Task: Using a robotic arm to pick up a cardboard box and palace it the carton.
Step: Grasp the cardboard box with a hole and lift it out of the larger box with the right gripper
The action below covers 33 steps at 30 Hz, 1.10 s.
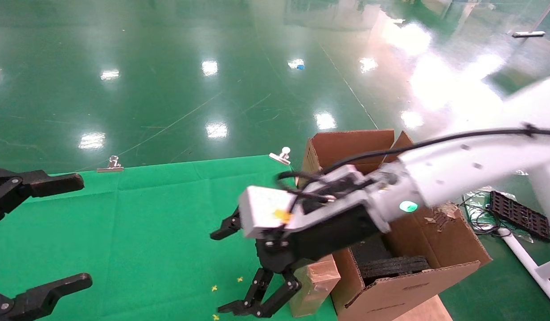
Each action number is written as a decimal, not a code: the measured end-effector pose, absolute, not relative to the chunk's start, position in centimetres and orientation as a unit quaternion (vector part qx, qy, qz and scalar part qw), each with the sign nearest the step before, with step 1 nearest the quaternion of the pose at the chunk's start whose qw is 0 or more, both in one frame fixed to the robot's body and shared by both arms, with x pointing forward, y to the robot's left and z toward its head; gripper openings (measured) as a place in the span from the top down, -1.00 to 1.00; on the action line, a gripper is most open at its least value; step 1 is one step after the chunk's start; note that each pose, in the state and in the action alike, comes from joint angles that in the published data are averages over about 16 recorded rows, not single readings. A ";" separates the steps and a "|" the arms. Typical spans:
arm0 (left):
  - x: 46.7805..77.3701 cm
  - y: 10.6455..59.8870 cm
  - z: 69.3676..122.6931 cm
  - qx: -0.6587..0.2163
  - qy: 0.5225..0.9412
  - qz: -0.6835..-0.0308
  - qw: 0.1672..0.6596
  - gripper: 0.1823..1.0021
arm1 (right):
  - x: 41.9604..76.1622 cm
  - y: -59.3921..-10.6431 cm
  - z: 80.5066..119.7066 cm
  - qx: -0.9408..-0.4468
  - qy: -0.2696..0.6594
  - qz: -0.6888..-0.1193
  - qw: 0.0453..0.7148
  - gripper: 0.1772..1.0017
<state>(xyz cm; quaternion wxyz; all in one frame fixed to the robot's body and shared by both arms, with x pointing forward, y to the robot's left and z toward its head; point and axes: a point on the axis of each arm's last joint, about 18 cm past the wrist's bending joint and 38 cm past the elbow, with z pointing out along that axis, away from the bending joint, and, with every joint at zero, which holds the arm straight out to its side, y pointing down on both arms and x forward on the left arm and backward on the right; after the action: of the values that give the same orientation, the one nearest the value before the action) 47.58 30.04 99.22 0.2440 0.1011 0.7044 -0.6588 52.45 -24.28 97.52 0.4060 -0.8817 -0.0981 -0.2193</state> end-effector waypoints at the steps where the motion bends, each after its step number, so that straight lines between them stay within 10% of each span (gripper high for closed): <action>1: 47.6 30.0 99.2 0.101 0.704 -0.659 0.244 -1.00 | 52.8 -24.1 97.7 -0.891 -0.095 -0.220 0.386 -1.00; 17: 47.6 30.0 99.2 0.101 0.704 -0.659 0.244 -1.00 | 53.6 -25.3 104.1 -0.951 -0.011 -0.282 0.130 -1.00; 33: 47.6 30.0 99.2 0.101 0.704 -0.659 0.244 -1.00 | 53.7 -25.1 103.2 -0.965 0.019 -0.258 0.037 -1.00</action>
<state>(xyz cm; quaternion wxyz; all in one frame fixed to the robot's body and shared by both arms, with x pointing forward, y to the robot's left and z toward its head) 47.58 30.04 99.22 0.2440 0.1011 0.7044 -0.6588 53.75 -25.09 103.15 0.0370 -0.9653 0.0186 -0.2580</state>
